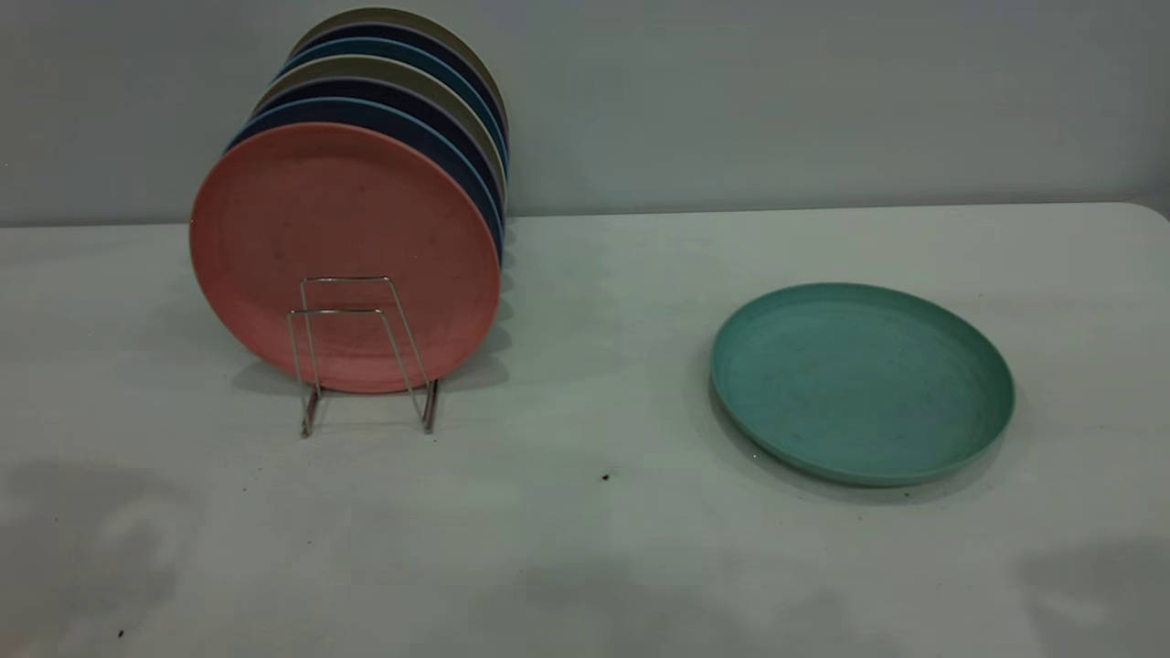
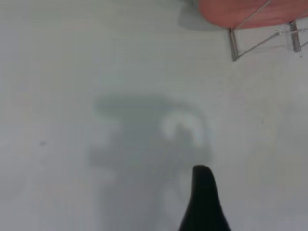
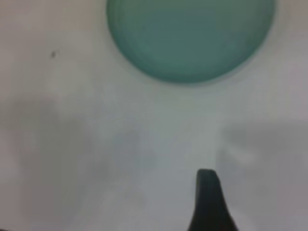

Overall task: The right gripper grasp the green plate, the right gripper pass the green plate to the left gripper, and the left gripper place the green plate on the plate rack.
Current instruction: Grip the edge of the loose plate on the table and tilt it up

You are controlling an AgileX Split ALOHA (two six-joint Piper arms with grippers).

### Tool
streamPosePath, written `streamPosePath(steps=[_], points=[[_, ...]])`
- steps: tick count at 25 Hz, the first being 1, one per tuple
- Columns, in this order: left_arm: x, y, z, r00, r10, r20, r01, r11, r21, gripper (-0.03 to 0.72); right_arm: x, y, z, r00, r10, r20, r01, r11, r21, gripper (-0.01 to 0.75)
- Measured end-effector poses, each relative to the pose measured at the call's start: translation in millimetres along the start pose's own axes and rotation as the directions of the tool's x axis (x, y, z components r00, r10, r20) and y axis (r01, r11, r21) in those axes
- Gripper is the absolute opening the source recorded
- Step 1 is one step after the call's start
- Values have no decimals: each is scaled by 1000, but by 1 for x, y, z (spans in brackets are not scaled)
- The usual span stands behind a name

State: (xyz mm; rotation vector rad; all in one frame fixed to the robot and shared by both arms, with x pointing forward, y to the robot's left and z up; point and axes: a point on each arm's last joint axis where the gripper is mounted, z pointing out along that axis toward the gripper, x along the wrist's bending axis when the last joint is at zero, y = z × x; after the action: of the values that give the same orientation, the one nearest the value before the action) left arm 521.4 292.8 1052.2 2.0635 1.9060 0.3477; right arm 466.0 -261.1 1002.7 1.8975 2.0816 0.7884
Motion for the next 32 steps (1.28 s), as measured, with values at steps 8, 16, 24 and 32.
streamPosePath(steps=[8,16,24,32], points=[[-34,46,71,968,148,204,-162,985,54,585,-13,33,69,999,40,-26,-36,991,132,529],[-112,47,116,901,246,358,-250,968,-36,585,-76,63,127,985,164,-47,-151,965,216,529],[-164,36,162,890,248,383,-233,969,-85,585,-120,61,188,907,362,-215,-312,921,234,529],[-165,34,169,894,232,384,-221,972,-75,585,-136,48,237,887,407,-217,-342,896,282,529]])
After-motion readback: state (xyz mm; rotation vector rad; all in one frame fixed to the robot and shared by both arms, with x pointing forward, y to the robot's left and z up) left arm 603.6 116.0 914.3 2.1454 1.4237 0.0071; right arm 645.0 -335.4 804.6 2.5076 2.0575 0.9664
